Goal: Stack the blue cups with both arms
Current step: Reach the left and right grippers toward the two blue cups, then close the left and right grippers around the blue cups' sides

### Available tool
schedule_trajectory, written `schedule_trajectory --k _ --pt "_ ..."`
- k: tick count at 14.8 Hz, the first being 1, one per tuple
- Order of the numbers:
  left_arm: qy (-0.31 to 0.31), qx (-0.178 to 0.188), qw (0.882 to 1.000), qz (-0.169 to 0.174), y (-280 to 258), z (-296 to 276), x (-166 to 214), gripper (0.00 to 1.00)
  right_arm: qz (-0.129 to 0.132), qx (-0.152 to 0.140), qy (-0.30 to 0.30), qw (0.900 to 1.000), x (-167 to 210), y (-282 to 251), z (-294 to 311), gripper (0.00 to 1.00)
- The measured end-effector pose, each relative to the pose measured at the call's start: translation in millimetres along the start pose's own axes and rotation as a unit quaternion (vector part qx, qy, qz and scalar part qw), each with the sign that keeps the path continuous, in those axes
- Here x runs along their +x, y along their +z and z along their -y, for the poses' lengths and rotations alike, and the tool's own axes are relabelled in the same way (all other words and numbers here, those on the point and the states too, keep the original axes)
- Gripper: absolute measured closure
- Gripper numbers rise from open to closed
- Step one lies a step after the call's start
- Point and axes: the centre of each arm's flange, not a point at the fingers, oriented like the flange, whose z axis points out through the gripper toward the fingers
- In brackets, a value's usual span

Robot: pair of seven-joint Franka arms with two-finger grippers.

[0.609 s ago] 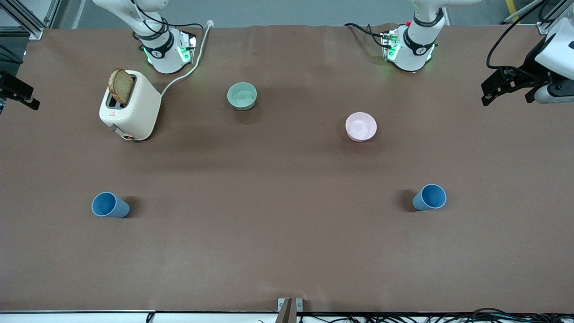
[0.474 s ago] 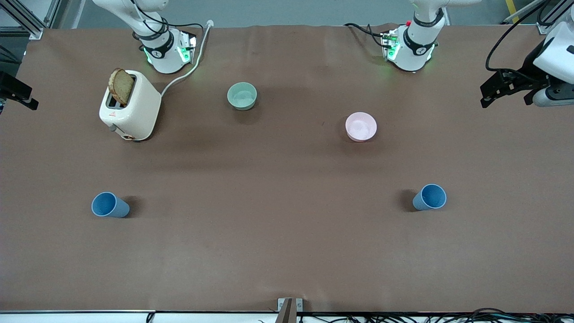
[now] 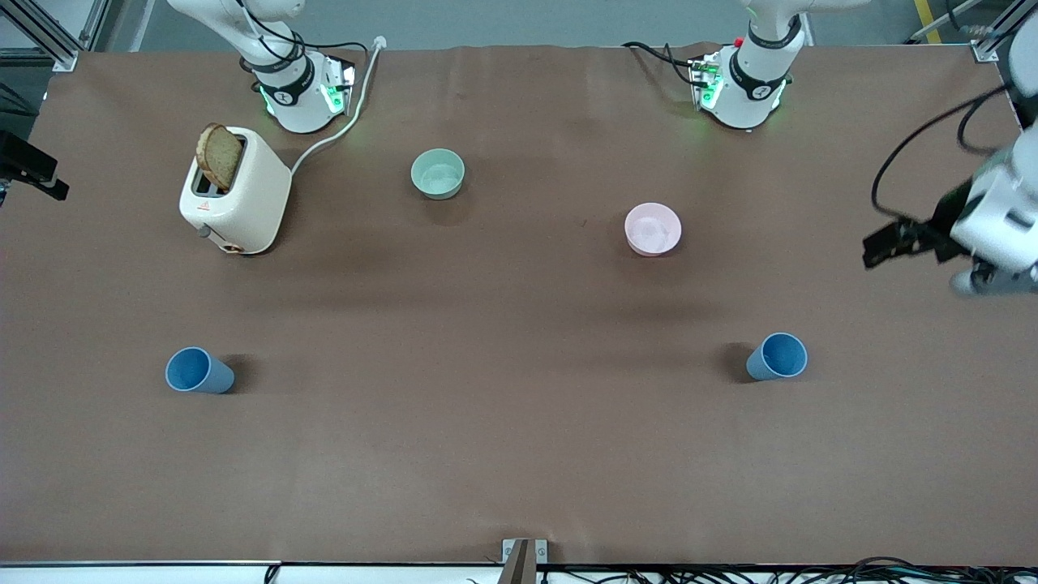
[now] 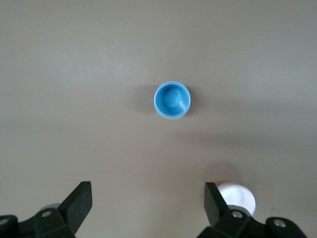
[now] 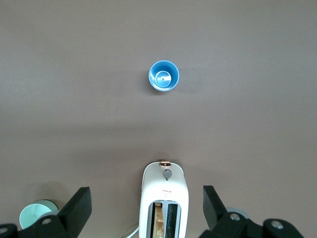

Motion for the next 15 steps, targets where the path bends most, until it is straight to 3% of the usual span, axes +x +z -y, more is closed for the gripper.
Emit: schedule_trajectory --k 6,11,15 --pt "-0.006 -0.003 1.0 0.03 124.2 3.7 45.0 0.0 -0.004 -0.001 0.009 1.0 17.0 24.7 -11.8 0.0" --pt "-0.053 0.0 0.997 0.064 207.2 -2.2 60.9 0.02 -0.006 -0.009 0.006 1.0 79.4 119.6 -41.0 0.0" --pt "-0.076 0.0 0.995 0.07 246.7 -6.0 67.3 0.14 0.021 -0.01 0.0 1.0 111.1 201.4 -49.8 0.0"
